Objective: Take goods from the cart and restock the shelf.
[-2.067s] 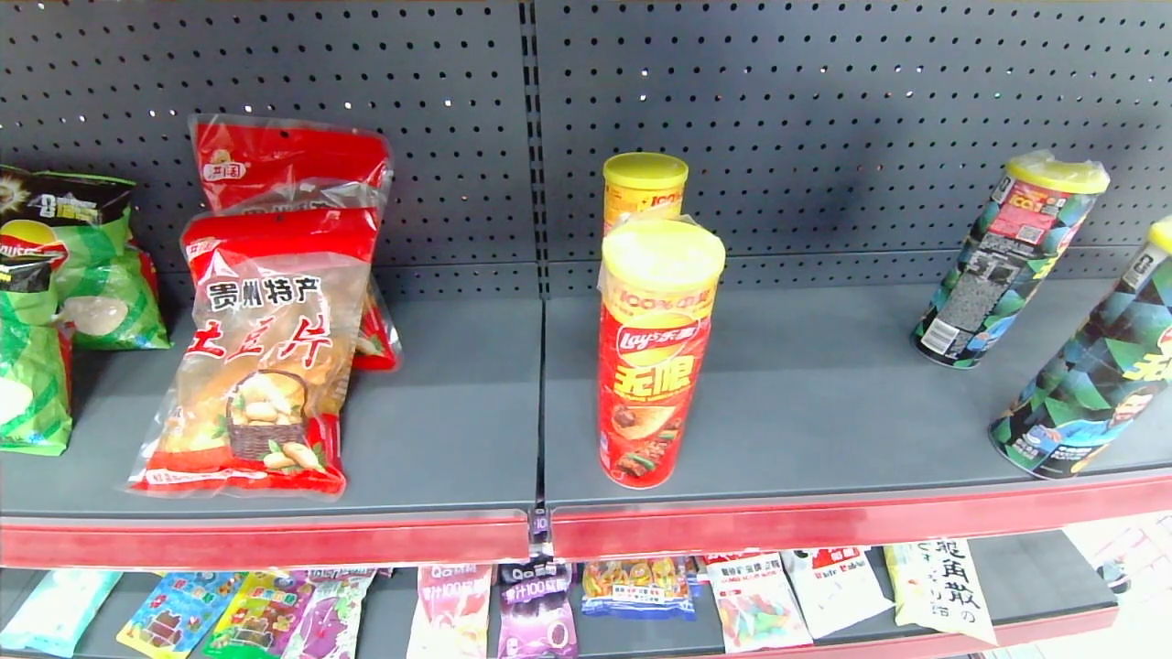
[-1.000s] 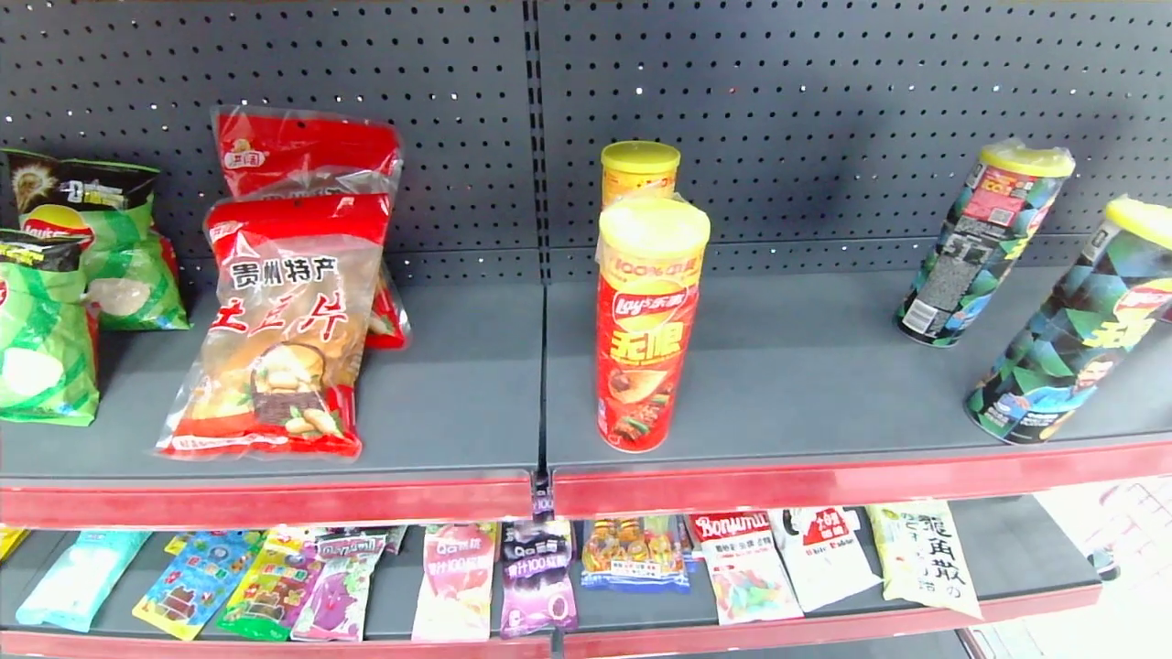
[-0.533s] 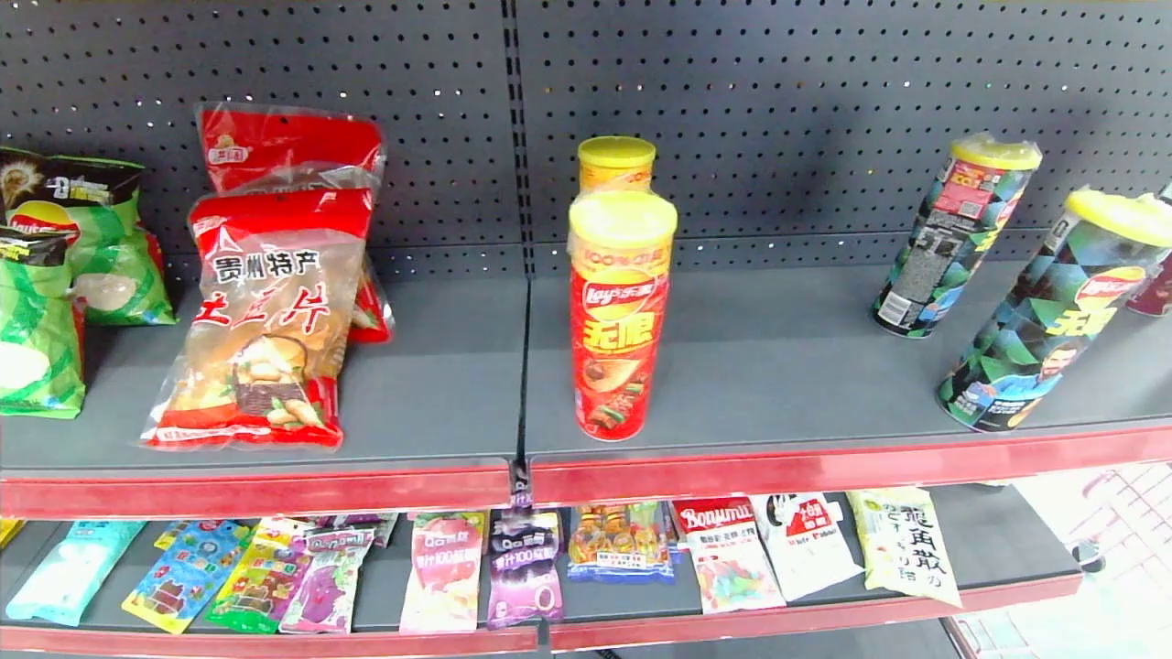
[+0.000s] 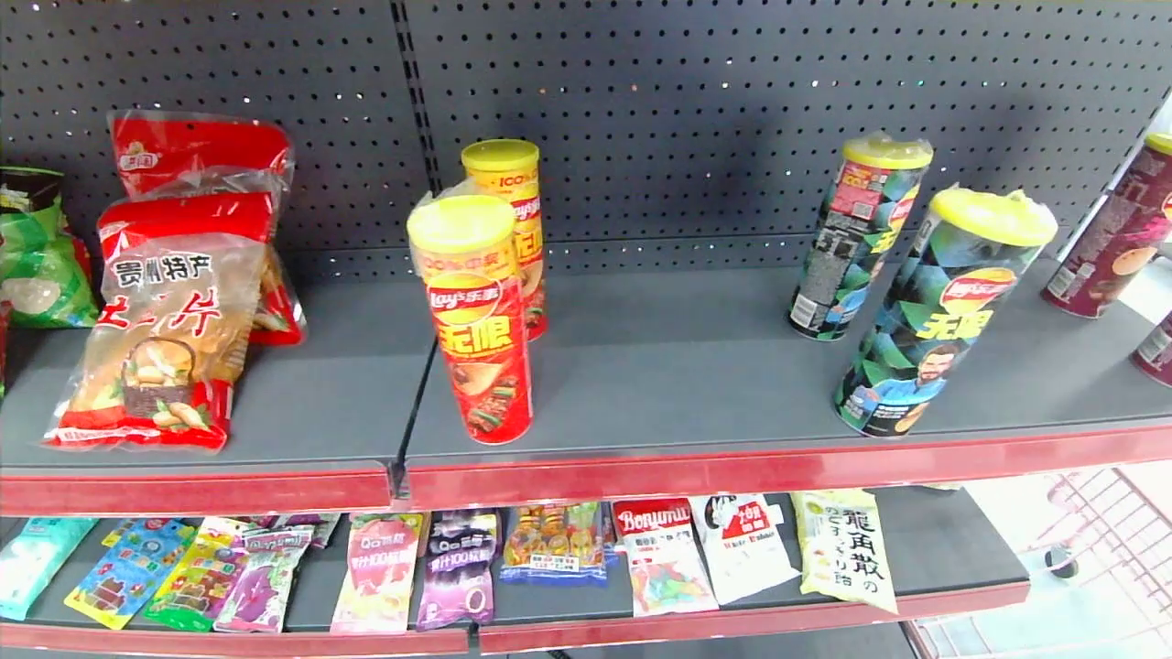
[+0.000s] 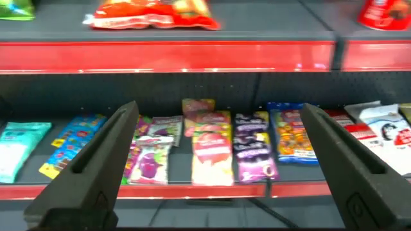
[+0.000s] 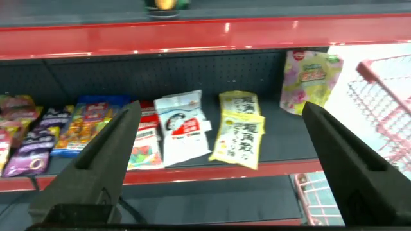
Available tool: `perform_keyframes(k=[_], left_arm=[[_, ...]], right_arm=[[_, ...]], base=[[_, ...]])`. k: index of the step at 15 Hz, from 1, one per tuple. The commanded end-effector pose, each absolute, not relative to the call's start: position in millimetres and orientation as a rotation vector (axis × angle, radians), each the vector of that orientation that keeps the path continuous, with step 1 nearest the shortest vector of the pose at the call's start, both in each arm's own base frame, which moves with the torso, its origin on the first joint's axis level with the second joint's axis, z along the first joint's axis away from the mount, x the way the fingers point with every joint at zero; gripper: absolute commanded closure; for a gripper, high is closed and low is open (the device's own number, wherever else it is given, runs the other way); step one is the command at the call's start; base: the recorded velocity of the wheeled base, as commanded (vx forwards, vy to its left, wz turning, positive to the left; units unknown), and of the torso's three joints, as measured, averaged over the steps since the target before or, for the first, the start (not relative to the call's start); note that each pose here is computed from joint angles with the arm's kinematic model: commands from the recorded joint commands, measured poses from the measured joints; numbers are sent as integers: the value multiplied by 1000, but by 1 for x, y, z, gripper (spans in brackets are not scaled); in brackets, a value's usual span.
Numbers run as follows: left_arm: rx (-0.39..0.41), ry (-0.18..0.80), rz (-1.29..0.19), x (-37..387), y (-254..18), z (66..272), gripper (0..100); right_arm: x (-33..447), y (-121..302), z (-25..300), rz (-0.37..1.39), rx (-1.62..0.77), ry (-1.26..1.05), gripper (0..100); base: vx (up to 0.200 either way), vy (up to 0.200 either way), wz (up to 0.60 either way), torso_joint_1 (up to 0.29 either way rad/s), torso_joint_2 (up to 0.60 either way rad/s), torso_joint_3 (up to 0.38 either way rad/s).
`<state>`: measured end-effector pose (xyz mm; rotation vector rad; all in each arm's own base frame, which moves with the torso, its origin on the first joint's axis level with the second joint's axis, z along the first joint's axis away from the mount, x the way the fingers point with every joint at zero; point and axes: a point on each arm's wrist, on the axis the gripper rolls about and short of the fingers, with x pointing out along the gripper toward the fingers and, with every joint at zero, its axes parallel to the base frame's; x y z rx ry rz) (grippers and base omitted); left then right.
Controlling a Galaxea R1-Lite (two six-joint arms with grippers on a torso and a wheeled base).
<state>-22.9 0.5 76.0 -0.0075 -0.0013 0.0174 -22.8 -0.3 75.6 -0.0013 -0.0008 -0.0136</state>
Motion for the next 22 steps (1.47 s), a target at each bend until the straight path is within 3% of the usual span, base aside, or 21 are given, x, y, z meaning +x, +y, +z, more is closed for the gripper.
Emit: perform_keyframes(k=[1, 14, 22], left_arm=[[-8, -2, 17, -23, 1, 76, 0], [-8, -2, 17, -23, 1, 76, 0], [-8, -2, 17, -23, 1, 76, 0]], right_arm=[[-23, 0, 76, -14, -2, -2, 0], [-23, 0, 76, -14, 0, -2, 0], [-23, 0, 76, -14, 2, -2, 0]], base=[[0, -200, 0, 2, -2, 7], [0, -200, 0, 2, 2, 2], [0, 0, 0, 0, 0, 0]])
